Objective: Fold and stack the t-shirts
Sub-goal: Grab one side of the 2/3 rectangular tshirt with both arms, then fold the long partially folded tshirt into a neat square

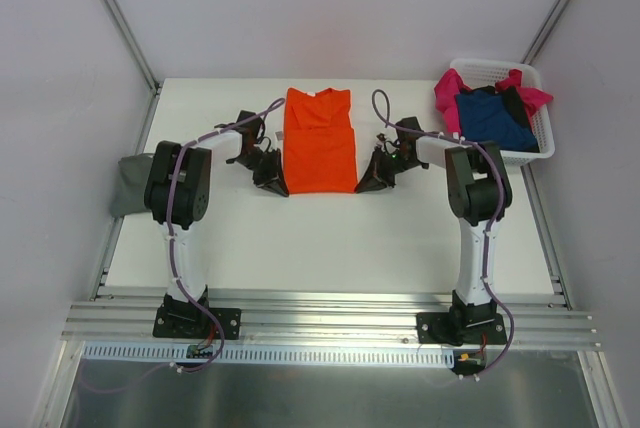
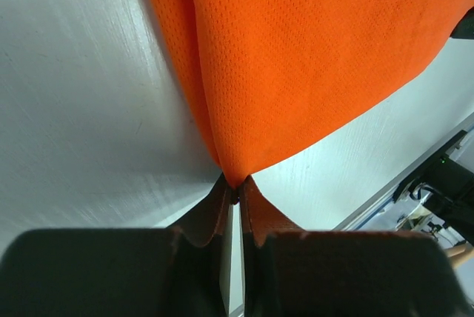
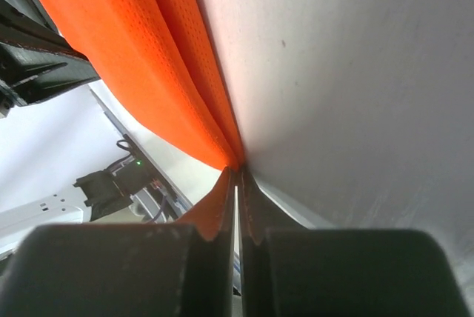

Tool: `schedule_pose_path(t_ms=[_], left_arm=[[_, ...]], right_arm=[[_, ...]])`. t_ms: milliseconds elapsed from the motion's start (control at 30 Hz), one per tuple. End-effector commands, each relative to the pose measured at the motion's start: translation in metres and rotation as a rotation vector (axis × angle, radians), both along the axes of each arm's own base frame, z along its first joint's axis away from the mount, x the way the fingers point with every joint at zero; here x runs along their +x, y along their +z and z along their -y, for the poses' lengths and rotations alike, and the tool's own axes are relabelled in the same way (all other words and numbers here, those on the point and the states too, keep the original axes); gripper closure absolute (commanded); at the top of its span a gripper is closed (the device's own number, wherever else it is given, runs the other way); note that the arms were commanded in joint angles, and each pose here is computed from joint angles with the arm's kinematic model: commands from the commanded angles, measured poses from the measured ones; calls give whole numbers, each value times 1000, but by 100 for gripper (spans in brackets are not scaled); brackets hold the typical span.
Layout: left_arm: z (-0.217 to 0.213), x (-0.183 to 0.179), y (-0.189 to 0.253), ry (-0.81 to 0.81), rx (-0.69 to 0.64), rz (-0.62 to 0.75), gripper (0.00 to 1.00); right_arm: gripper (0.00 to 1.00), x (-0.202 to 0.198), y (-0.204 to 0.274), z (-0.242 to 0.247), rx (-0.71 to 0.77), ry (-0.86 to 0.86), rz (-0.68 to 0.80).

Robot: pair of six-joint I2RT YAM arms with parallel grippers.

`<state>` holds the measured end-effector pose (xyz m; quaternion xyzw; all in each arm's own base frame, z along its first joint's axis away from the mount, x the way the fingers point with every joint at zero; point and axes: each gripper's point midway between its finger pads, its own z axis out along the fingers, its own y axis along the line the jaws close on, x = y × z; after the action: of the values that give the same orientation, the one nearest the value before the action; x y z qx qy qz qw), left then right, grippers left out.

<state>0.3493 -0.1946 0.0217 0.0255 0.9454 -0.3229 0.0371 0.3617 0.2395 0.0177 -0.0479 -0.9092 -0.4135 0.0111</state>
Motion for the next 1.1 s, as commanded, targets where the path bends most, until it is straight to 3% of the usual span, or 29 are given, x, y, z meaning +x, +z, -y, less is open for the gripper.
schedule_pose_path(t_ms=[0, 367, 700, 1067], left_arm=[[-5, -3, 16, -5, 8, 46, 100], [-5, -13, 91, -55, -45, 221, 100], [-4, -13, 146, -72, -80, 352, 100], [2, 21, 179, -88, -83, 455, 100]], right_arm=[[99, -2, 18, 12, -54, 20, 70], [99, -22, 114, 16, 21, 75, 235], [100, -19, 161, 19, 50, 73, 346], [100, 24, 200, 17, 80, 22, 471]])
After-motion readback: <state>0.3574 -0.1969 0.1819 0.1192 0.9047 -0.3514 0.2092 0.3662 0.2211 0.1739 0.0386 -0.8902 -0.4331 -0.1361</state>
